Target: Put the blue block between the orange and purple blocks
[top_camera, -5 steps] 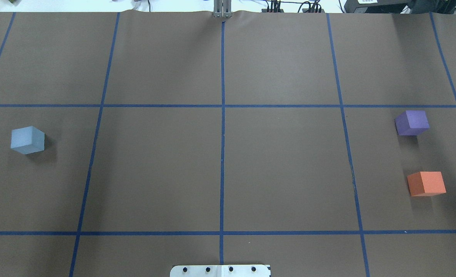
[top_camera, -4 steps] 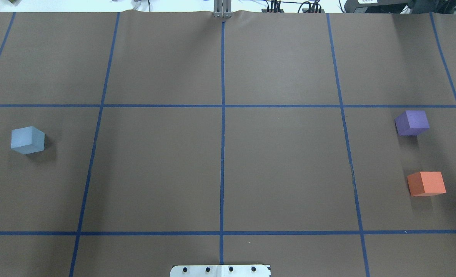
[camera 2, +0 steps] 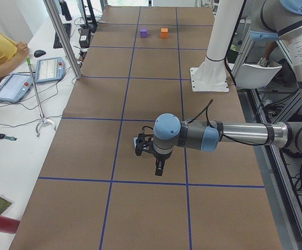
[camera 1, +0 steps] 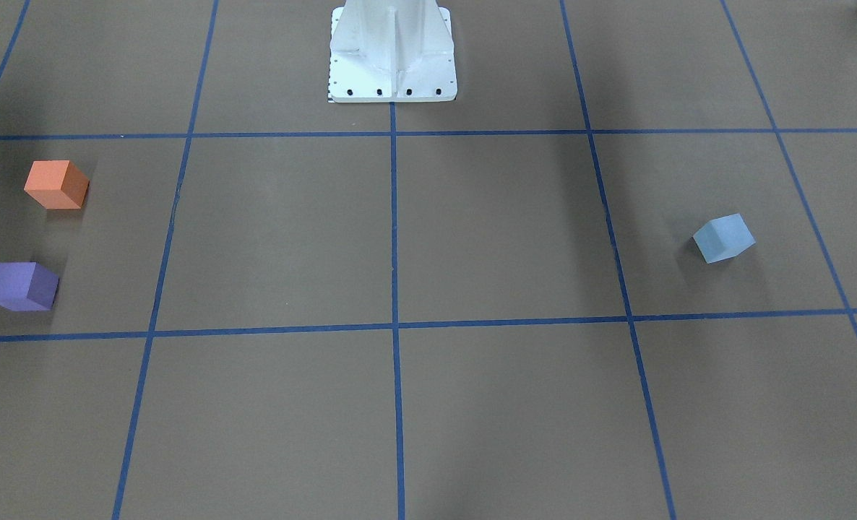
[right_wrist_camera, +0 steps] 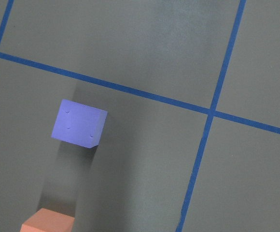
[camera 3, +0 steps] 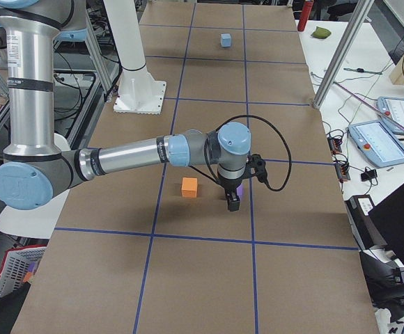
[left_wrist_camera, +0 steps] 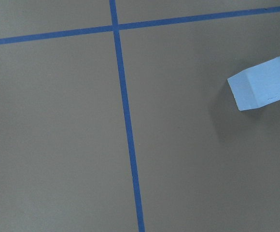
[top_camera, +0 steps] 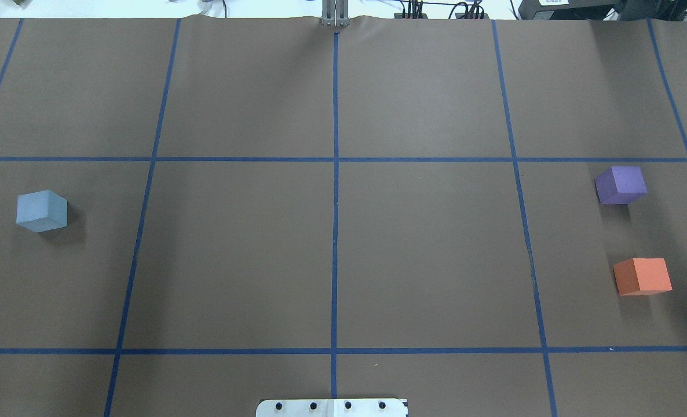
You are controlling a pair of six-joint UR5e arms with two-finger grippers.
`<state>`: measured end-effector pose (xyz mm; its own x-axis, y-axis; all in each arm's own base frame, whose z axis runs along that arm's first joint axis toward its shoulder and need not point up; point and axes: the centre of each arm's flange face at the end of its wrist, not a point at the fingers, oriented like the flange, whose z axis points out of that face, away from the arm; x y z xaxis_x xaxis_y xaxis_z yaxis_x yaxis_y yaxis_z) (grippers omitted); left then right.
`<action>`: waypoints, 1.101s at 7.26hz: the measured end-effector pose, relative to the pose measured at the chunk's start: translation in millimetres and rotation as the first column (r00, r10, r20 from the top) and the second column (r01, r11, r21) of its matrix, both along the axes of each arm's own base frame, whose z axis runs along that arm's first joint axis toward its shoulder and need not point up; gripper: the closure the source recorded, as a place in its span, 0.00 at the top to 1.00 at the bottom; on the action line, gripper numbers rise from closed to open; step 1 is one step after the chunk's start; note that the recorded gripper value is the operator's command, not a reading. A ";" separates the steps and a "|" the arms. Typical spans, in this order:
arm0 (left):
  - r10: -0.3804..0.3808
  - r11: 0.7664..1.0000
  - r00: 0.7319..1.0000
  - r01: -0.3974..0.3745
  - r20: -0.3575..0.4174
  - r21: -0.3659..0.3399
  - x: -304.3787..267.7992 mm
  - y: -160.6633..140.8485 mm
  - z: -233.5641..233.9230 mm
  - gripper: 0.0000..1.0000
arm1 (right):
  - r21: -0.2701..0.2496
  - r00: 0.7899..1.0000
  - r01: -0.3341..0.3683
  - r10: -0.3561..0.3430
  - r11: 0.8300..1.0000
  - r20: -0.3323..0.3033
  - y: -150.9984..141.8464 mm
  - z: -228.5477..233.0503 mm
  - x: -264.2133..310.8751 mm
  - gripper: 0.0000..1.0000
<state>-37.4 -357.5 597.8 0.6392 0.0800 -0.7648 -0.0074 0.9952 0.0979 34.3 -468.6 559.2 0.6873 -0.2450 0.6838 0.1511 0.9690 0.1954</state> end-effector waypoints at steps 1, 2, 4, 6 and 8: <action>-0.039 0.998 0.999 0.037 -0.021 -0.059 12.9 -15.4 -11.0 1.00 | -0.003 1.000 0.002 -0.002 1.000 0.006 1.1 1.7 -0.8 1.00; -0.075 0.990 0.997 0.070 -0.033 -0.124 29.9 -31.3 -22.4 1.00 | -0.003 1.000 0.003 -0.003 1.000 0.017 1.3 1.2 -1.7 1.00; -0.080 0.973 0.996 0.072 -0.031 -0.220 82.2 -59.1 -42.0 1.00 | -0.003 0.999 0.005 -0.005 1.000 0.035 0.7 -0.3 -3.2 1.00; -0.070 0.963 0.997 0.074 0.024 -0.258 135.0 -87.5 -49.9 1.00 | -0.002 0.999 0.005 -0.005 1.000 0.041 -0.2 -1.6 -3.8 1.00; -0.091 0.954 0.994 0.102 0.053 -0.280 172.6 -115.0 -52.3 1.00 | 0.000 0.998 0.008 -0.008 1.000 0.057 -1.1 -3.5 -4.9 1.00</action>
